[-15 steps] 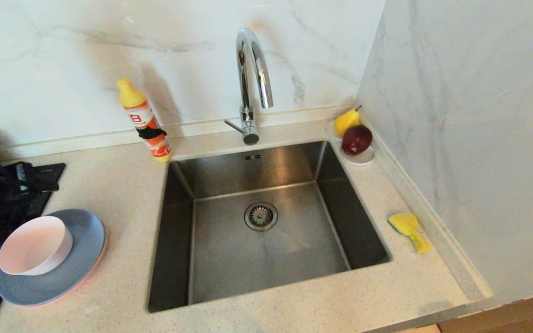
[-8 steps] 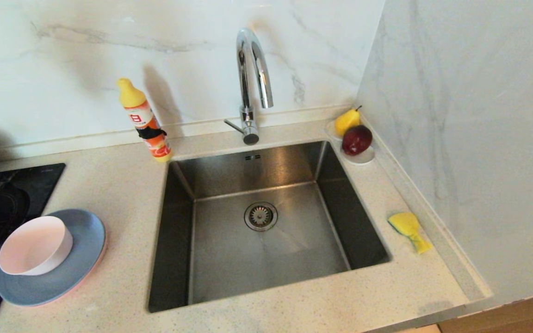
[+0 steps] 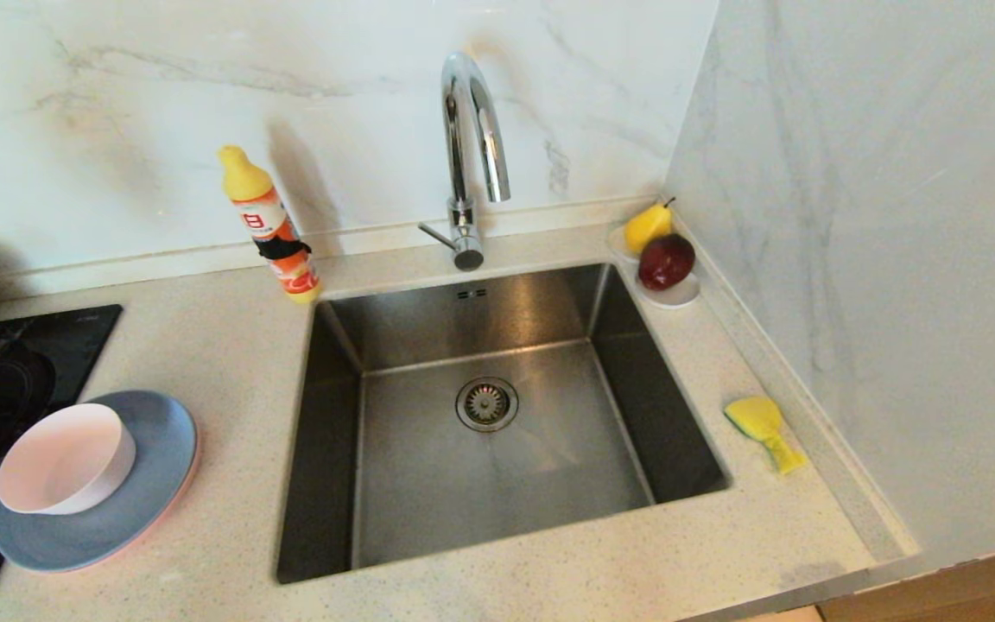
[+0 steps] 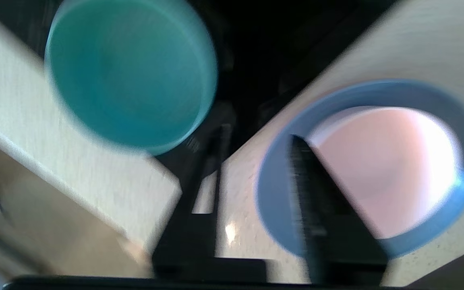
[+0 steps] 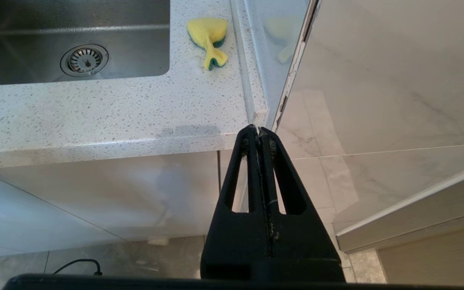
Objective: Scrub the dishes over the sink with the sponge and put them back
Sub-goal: Place the bowl on the bowl
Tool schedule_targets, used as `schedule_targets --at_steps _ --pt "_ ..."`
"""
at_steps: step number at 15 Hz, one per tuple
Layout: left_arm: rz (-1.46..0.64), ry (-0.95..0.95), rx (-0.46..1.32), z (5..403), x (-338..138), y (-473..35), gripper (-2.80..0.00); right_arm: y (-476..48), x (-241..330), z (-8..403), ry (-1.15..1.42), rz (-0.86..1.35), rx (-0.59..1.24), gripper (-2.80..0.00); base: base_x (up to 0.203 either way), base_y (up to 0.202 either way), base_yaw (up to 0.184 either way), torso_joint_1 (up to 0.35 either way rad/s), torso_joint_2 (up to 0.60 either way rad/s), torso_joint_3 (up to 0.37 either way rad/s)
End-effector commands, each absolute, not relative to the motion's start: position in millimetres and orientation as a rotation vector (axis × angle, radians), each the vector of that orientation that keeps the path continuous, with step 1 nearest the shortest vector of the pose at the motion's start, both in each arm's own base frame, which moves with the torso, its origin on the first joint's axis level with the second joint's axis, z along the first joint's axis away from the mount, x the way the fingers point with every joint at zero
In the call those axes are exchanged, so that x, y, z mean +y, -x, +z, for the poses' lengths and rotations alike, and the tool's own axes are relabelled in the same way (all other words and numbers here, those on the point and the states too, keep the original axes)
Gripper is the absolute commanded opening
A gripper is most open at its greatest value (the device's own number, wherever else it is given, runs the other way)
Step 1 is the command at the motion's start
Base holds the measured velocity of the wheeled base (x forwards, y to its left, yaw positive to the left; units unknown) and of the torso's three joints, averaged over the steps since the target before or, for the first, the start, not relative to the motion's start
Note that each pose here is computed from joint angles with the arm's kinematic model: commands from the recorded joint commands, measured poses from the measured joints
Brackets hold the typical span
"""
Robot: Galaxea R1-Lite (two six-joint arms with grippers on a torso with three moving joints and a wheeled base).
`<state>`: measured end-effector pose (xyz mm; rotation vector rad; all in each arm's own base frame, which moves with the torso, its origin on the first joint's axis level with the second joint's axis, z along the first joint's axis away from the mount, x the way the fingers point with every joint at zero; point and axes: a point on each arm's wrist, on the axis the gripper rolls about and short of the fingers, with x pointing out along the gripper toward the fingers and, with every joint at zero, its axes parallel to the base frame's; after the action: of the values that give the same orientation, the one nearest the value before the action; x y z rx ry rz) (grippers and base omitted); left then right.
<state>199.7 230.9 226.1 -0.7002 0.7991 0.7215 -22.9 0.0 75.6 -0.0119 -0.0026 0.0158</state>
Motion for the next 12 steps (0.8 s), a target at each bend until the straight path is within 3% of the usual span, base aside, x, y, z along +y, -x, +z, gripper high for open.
schedule_targets --at_steps 1,12 --pt "0.749 0.779 0.873 208.0 241.0 -195.1 0.00 22.9 0.0 75.6 0.012 0.017 -0.003 -2.80 0.000 0.000 0.000 0.000 0.00 0.000" --pt "0.822 0.880 0.865 174.1 276.6 -198.9 0.00 22.9 0.0 75.6 0.012 0.017 -0.003 -2.80 0.000 0.000 0.000 0.000 0.00 0.000"
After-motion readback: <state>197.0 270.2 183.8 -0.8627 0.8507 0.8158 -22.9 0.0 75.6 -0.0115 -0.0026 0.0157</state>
